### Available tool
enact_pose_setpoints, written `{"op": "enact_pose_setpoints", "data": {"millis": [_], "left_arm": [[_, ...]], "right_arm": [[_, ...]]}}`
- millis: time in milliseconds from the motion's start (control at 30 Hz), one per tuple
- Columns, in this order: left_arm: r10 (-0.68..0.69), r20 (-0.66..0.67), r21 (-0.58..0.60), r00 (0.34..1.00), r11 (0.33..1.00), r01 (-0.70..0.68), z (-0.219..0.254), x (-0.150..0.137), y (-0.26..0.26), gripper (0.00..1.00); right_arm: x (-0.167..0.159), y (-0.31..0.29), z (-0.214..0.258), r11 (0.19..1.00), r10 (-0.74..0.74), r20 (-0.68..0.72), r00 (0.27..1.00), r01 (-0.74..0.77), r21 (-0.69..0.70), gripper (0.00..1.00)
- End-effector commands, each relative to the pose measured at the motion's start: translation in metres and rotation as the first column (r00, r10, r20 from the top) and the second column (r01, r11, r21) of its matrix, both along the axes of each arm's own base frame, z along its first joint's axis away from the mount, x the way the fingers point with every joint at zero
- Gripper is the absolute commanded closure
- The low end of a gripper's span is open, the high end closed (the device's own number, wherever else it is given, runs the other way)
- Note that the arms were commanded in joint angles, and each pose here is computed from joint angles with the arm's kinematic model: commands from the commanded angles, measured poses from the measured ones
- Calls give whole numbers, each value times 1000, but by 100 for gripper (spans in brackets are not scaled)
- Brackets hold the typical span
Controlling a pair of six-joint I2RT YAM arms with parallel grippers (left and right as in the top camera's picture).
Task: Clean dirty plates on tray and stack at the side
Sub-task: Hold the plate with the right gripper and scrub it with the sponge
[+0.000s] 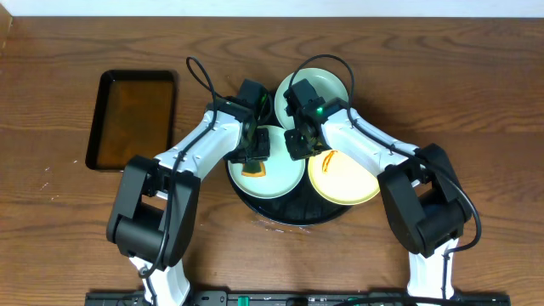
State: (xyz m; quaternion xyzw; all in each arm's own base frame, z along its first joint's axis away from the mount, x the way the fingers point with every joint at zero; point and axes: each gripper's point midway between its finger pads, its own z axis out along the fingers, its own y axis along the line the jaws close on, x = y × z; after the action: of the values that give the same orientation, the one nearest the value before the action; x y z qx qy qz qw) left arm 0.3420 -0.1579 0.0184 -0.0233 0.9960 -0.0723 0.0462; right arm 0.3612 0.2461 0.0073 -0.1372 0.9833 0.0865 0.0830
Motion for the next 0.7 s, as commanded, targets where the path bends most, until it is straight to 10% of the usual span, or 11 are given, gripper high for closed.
{"op": "enact_pose_setpoints", "data": {"millis": [0,67,667], "left_arm": [[-10,-6,8,1000,1000,10,-3,-1,1,78],[-10,-4,5,1000,1000,10,1,-2,1,93],[78,-31,-113,996,990,-81,18,-12,-18,93]], "right_arm": [[-5,4,-6,1000,0,-15,1000,0,1,96],[-5,4,-6,1000,0,-15,1000,0,0,96],[-4,4,-6,1000,0,-14,1000,0,1,95]]}}
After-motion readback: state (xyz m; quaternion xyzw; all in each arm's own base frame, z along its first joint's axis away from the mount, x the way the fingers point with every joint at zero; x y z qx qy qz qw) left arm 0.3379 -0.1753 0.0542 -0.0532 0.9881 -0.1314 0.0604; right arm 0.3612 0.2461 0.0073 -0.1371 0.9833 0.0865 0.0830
